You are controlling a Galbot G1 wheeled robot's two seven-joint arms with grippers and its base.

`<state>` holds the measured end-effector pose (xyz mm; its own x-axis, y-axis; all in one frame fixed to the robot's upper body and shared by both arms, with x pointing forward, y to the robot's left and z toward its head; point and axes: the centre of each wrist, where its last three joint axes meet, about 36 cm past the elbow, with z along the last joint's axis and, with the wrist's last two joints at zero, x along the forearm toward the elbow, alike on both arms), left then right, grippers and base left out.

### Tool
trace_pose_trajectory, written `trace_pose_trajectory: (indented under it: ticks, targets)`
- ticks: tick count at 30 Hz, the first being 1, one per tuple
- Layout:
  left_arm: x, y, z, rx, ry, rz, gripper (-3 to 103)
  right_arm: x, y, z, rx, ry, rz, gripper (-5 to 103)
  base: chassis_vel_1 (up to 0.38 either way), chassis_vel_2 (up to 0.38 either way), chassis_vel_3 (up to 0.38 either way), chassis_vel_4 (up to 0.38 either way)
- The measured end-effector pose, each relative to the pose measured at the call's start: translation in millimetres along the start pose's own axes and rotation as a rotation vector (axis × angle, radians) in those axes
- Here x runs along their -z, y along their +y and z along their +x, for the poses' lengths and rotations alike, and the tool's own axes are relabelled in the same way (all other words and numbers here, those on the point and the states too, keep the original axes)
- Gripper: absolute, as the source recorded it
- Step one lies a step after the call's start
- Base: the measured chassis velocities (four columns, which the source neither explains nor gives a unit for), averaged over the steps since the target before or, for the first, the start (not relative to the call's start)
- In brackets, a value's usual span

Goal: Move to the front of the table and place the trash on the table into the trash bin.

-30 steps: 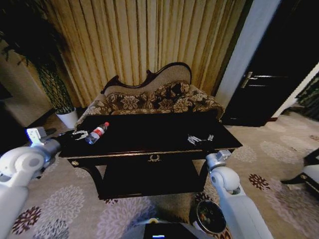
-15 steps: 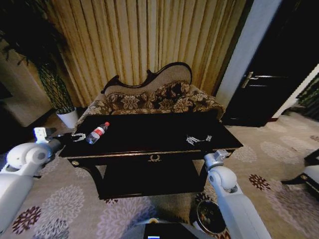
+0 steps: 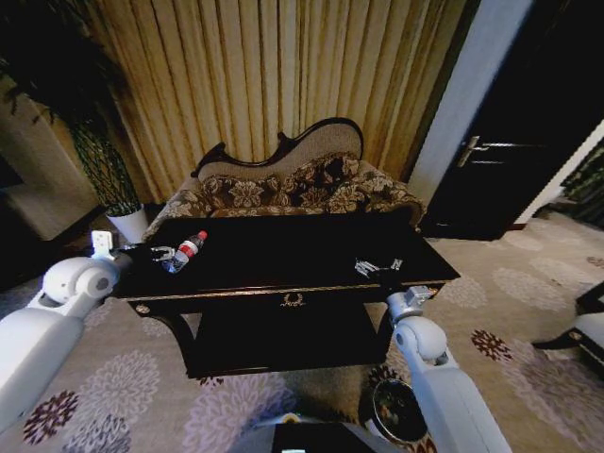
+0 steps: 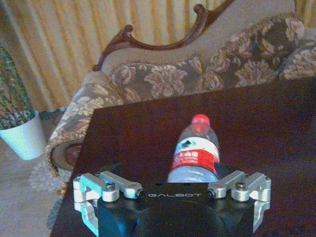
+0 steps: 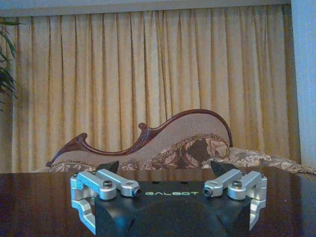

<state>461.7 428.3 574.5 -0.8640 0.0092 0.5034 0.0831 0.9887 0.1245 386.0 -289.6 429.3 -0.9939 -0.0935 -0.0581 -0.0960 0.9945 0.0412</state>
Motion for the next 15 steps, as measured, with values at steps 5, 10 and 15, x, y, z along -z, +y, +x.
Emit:
trace_pose_trajectory:
  ticks: [5,10,15]
  targets:
    - [-5,-9.7,-6,-0.017,0.007,-0.013,100,-4,-2,1,-0.009,-0.001,0.005,100,0.000,0.000,0.000,0.000]
    - [-8,-20.8,-15,-0.037,0.016,-0.024,100,-3,-4,1,-0.014,-0.003,0.014,100,0.000,0.000,0.000,0.000]
    - [-15,-37.4,-22,-0.069,0.020,-0.021,100,-2,-4,1,-0.013,-0.007,0.017,100,0.000,0.000,0.000,0.000]
